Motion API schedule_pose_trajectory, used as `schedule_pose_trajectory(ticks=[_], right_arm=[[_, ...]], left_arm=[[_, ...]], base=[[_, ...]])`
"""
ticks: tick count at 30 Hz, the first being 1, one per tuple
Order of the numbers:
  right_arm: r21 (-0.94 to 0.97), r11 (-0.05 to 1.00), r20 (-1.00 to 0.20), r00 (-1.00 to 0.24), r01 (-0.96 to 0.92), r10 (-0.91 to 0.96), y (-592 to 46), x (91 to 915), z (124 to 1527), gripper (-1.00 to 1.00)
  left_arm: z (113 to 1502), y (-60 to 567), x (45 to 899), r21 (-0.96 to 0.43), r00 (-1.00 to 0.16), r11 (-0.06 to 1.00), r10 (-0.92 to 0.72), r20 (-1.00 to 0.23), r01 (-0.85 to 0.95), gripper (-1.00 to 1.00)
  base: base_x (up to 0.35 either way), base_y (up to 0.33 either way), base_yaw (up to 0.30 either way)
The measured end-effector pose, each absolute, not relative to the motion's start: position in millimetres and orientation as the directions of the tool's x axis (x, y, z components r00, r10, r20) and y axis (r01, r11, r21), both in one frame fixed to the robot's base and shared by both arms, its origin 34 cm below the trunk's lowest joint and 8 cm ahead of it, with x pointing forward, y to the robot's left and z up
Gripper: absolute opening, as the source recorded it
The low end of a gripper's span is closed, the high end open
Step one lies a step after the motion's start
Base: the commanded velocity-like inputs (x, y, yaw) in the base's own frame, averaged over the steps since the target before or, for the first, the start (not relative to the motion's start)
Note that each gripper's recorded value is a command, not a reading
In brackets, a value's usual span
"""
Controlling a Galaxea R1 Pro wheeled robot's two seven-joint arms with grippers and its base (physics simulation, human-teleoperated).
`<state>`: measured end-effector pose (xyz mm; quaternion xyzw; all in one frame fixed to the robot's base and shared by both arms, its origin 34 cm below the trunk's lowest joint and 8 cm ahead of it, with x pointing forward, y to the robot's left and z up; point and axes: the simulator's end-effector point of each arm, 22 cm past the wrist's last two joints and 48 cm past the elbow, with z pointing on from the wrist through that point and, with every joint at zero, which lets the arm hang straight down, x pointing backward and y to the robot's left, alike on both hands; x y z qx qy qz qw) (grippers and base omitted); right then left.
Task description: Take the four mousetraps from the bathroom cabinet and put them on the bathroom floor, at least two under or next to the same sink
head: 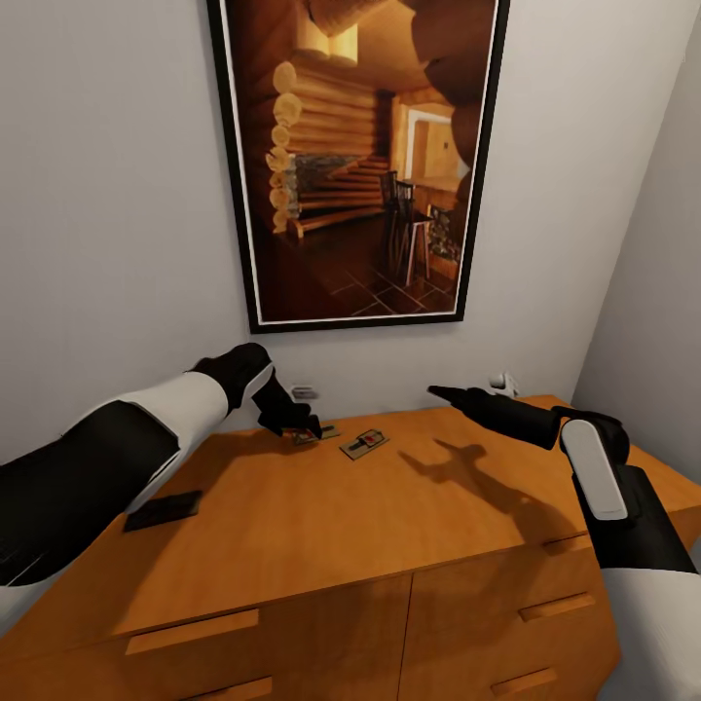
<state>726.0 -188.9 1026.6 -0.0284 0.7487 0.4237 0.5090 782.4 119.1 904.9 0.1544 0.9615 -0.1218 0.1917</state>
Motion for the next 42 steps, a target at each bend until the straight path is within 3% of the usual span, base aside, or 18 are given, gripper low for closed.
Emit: schedule_pose_trajectory(ticks=[21,42], right_arm=[[0.581,0.645,-0.799,-0.497,-0.496,0.338,-173.7,721.3,1019.9,1.00],[0.581,0.644,-0.799,-0.497,-0.497,0.338,-172.8,721.0,1020.0,1.00]], left_arm=[[902.1,121.4,784.4,-0.122,-0.864,0.921,0.291,-0.411,0.369,1.00],[897.2,122.9,788.3,0.030,-0.805,0.890,0.425,-0.413,0.455,1.00]], base=[[0.000,0.000,0.000],[0.000,0.000,0.000]])
